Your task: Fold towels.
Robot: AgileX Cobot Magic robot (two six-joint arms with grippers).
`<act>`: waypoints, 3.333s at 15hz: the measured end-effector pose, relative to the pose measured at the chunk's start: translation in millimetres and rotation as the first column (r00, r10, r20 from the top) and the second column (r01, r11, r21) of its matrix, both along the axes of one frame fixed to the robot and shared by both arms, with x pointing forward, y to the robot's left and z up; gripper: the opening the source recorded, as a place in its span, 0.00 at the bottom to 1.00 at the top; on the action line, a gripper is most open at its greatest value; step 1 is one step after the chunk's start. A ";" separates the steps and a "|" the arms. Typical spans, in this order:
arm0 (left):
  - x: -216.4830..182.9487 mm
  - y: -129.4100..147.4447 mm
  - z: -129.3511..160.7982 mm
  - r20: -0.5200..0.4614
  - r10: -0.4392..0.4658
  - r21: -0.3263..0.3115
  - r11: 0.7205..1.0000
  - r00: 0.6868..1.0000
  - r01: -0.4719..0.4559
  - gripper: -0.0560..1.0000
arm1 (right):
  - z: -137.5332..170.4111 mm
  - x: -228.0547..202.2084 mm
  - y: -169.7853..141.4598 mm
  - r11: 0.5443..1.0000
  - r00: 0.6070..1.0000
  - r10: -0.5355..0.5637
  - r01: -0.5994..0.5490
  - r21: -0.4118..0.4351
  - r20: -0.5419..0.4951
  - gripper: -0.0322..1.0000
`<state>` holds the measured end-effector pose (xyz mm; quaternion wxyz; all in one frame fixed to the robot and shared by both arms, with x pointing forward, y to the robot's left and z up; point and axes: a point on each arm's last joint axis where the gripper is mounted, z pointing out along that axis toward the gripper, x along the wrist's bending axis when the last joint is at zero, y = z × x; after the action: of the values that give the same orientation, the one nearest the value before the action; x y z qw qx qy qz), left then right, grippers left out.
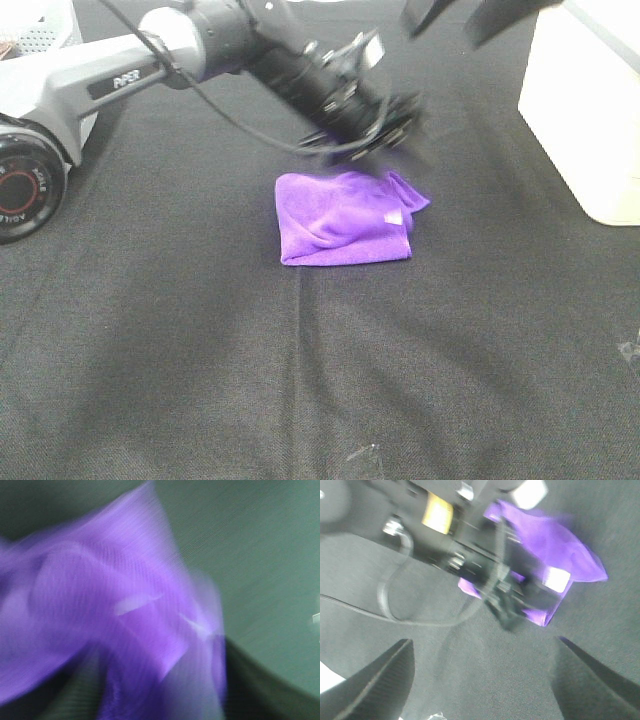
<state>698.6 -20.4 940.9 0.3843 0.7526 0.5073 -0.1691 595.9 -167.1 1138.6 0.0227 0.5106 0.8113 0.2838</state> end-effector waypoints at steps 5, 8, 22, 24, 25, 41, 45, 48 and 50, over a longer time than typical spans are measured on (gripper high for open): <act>-3.6 0.4 9.3 0.060 -0.075 0.023 0.997 0.995 0.074 0.63 | 13.1 -8.4 -2.4 1.000 0.999 0.000 0.000 0.008 0.033 0.73; -4.0 11.3 5.2 0.028 -0.075 0.147 0.987 0.997 0.070 0.63 | 17.9 -11.6 -3.3 1.000 0.999 0.000 0.000 0.012 0.046 0.73; -13.7 -25.4 -77.8 -0.149 -0.051 -0.055 0.998 0.987 0.043 0.63 | 17.9 -11.6 -3.2 1.000 0.999 -0.002 0.001 0.013 0.044 0.73; -11.0 -16.3 -37.3 -0.073 -0.108 -0.067 0.992 0.991 0.103 0.63 | 28.8 -19.3 -5.4 1.000 0.997 -0.003 0.001 0.022 0.072 0.73; -8.6 -8.6 -17.0 -0.043 -0.115 -0.064 0.992 0.992 0.112 0.64 | 37.7 -25.9 -7.2 1.000 0.995 -0.003 0.000 0.028 0.096 0.73; -78.0 217.4 209.9 0.323 0.268 0.521 0.750 0.908 -0.407 0.67 | 44.6 -211.3 -85.9 0.954 0.937 -0.268 0.290 -0.073 0.226 0.73; -201.4 271.0 241.2 0.347 0.387 0.487 0.704 0.854 -0.517 0.67 | 25.3 -274.1 -103.5 0.955 0.914 -0.277 0.297 -0.024 0.295 0.73; -313.3 298.7 232.4 0.421 0.450 0.430 0.666 0.787 -0.610 0.67 | 4.4 -316.6 -115.2 0.955 0.889 -0.285 0.297 0.023 0.358 0.73; -365.7 311.0 216.1 0.476 0.459 0.384 0.659 0.750 -0.647 0.67 | -12.1 -332.6 -119.7 0.955 0.881 -0.287 0.296 0.035 0.377 0.73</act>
<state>332.9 290.6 1157.0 0.2768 0.6506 0.6668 0.2356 263.4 -286.8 1126.5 0.2270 0.5619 0.7090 0.3607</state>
